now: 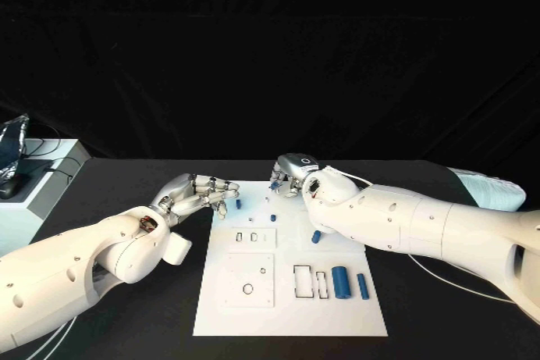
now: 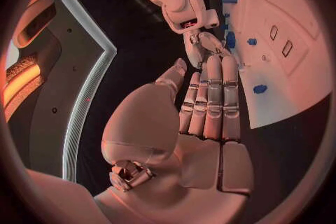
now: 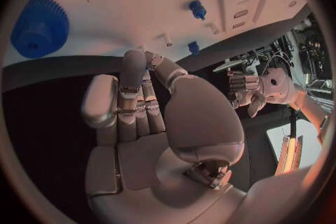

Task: Assemble the parts on the task board

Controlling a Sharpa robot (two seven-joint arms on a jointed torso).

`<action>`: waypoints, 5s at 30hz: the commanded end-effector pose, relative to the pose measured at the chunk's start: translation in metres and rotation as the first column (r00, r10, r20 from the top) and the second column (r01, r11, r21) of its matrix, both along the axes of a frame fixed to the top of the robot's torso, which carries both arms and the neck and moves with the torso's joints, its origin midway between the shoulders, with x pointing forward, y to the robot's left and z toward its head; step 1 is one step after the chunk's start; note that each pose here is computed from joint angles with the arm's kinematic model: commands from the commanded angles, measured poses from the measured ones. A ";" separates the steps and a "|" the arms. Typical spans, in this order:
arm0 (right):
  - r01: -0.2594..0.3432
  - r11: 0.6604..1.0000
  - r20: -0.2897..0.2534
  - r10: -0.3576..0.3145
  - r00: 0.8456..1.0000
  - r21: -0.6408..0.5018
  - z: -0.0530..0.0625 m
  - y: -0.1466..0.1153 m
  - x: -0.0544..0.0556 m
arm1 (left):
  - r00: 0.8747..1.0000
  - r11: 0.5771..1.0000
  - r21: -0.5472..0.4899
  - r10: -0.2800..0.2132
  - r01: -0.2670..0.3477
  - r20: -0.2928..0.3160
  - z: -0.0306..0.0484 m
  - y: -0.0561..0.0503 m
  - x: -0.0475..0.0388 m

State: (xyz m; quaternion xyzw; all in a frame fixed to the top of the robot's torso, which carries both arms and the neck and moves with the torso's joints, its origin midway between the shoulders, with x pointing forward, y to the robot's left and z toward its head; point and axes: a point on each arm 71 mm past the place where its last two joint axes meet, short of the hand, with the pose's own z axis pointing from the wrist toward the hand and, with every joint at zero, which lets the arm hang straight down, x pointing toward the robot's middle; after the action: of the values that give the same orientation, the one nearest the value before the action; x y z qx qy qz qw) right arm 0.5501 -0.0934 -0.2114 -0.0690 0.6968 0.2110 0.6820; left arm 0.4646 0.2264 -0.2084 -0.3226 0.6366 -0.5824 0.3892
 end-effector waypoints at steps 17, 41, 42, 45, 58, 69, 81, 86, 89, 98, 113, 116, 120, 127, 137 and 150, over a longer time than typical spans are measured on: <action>-0.008 1.000 0.014 0.008 1.000 0.000 0.002 0.008 0.001 | 1.000 1.000 -0.012 -0.008 0.008 0.005 0.0014 -0.001 -0.0003; 0.006 0.999 -0.018 -0.007 1.000 -0.048 -0.003 0.006 0.004 | 1.000 1.000 -0.012 -0.005 0.005 0.002 0.0008 0.001 0.0004; 0.005 0.999 -0.018 -0.006 1.000 -0.048 -0.003 0.006 0.004 | 1.000 1.000 -0.012 -0.005 0.005 0.002 0.0008 0.001 0.0005; 0.003 0.999 -0.019 -0.004 1.000 -0.049 -0.004 0.006 0.004 | 1.000 1.000 -0.013 -0.005 0.005 0.002 0.0007 0.001 0.0006; -0.005 0.999 -0.014 0.005 1.000 -0.033 -0.003 0.008 0.005 | 1.000 1.000 -0.013 -0.003 0.003 0.001 0.0005 0.001 0.0009; 0.000 1.000 0.003 0.000 1.000 -0.010 -0.002 0.006 0.008 | 1.000 1.000 -0.015 -0.002 0.002 -0.001 0.0003 0.001 0.0010; 0.001 1.000 0.005 -0.001 1.000 0.006 -0.002 0.003 0.008 | 1.000 1.000 -0.018 -0.001 0.001 -0.004 0.0000 0.002 0.0013; 0.001 1.000 0.017 -0.001 1.000 0.026 -0.001 -0.002 0.006 | 1.000 1.000 -0.019 0.000 0.000 -0.005 -0.0004 0.003 0.0017; 0.002 0.998 0.019 -0.004 1.000 0.062 0.001 -0.012 0.003 | 1.000 1.000 -0.023 -0.002 0.002 -0.007 -0.0007 0.003 0.0022; -0.010 0.977 -0.034 0.018 0.999 0.214 0.020 -0.065 -0.009 | 1.000 0.999 -0.049 -0.015 0.014 -0.011 -0.0008 0.003 0.0024; 0.073 0.987 -0.126 -0.055 0.991 0.144 0.029 -0.135 -0.008 | 1.000 0.999 -0.047 -0.020 0.019 -0.018 -0.0046 0.002 0.0025; 0.087 0.988 -0.145 -0.068 0.987 0.129 0.028 -0.140 -0.006 | 1.000 0.999 -0.045 -0.021 0.020 -0.020 -0.0058 0.001 0.0021; 0.103 0.989 -0.171 -0.084 0.982 0.105 0.025 -0.140 -0.003 | 0.999 0.999 -0.042 -0.021 0.020 -0.023 -0.0070 0.002 0.0016; 0.133 0.989 -0.176 -0.122 0.977 0.055 0.020 -0.136 0.002 | 0.999 0.999 -0.041 -0.023 0.022 -0.026 -0.0075 0.002 0.0012; 0.147 0.989 -0.195 -0.141 0.971 0.020 0.009 -0.125 0.004 | 0.999 0.999 -0.040 -0.023 0.022 -0.029 -0.0084 0.001 0.0012; 0.141 0.990 -0.225 -0.137 0.965 0.004 -0.001 -0.113 0.001 | 0.999 0.999 -0.038 -0.024 0.022 -0.033 -0.0093 0.002 0.0008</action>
State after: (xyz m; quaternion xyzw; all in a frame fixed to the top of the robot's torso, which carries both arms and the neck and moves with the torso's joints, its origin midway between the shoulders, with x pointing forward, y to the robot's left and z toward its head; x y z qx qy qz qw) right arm 0.5523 -0.2084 -0.2103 0.0176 0.7626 0.1837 0.6200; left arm 0.4663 0.2308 -0.2184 -0.3380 0.6351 -0.5863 0.3724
